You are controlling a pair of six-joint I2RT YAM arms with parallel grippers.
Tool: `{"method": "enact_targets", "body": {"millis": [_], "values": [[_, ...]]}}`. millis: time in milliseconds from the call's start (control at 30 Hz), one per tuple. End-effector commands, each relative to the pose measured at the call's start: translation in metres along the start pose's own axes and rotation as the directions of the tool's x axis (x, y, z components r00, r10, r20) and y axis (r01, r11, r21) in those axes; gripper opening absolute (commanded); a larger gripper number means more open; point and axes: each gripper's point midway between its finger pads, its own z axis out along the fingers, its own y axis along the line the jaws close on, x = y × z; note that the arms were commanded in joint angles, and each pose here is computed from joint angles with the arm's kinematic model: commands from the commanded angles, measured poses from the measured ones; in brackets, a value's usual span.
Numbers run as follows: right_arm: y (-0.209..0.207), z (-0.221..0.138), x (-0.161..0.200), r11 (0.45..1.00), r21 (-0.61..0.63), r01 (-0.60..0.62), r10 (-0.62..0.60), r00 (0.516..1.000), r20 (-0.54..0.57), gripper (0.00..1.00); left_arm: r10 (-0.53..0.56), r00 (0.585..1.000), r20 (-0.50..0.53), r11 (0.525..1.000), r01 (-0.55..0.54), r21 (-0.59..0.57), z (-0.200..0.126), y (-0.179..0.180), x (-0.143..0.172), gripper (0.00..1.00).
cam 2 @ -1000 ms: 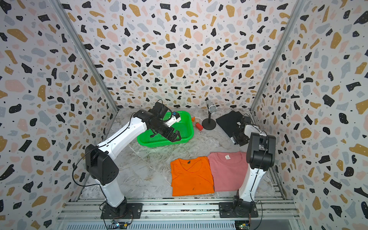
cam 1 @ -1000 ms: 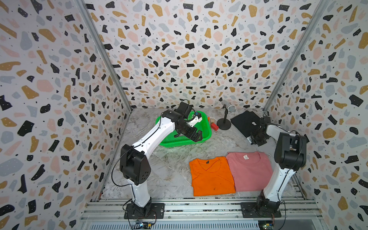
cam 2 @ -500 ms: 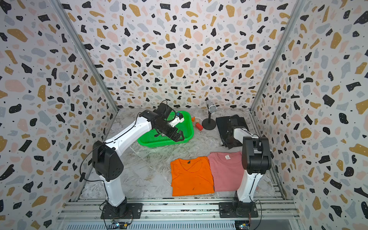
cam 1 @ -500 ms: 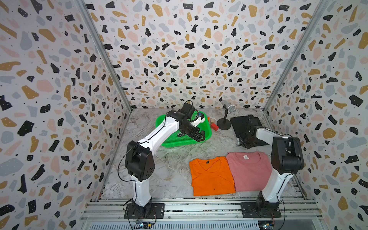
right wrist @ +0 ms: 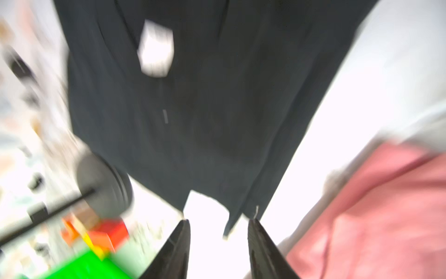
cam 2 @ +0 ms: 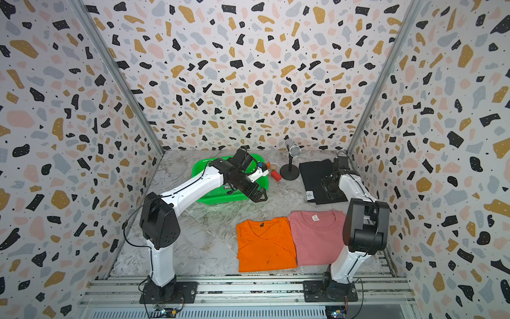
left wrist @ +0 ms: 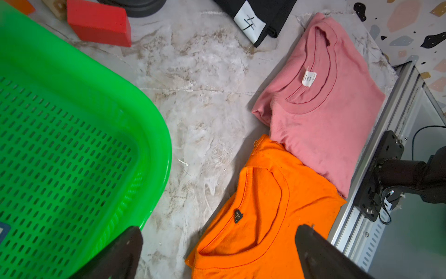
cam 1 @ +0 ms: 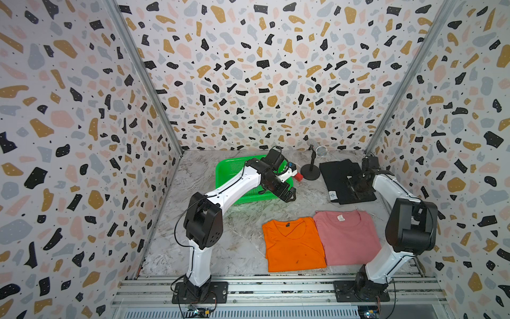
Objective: Put the folded t-shirts into the basket
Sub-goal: Pick up the T-shirt at the corner of the board.
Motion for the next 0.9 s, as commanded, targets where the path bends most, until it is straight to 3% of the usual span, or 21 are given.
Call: {"method": "enact_targets", "body": {"millis": [0,167,533,633,867], "values": [[-0.031,-0.015,-0.039,0.990,0.132,-0.039,0.019,0.988,0.154,0.46,0.012,1.000,0.029,1.000,-0.011,-0.019,-0.011,-0.001,-0.002,1.00],[-0.057,-0.027,-0.085,0.972,0.212,-0.103,0.049,0.968,0.245,0.56,0.014,0.999,0.036,0.999,-0.013,-0.037,-0.016,-0.001,-0.001,1.00],[-0.065,0.030,-0.092,0.972,0.159,-0.175,0.178,0.984,-0.005,0.61,-0.011,1.000,0.023,0.999,0.012,-0.030,-0.012,0.001,0.001,1.00],[-0.060,0.038,-0.093,0.977,0.141,-0.162,0.169,0.985,-0.042,0.73,0.001,1.000,0.018,0.999,0.000,-0.052,-0.015,0.003,0.002,1.00],[-0.051,0.045,-0.090,0.985,0.110,-0.130,0.141,0.984,-0.105,0.73,0.010,1.000,0.011,0.998,-0.009,-0.066,-0.013,0.006,0.003,1.00]]}}
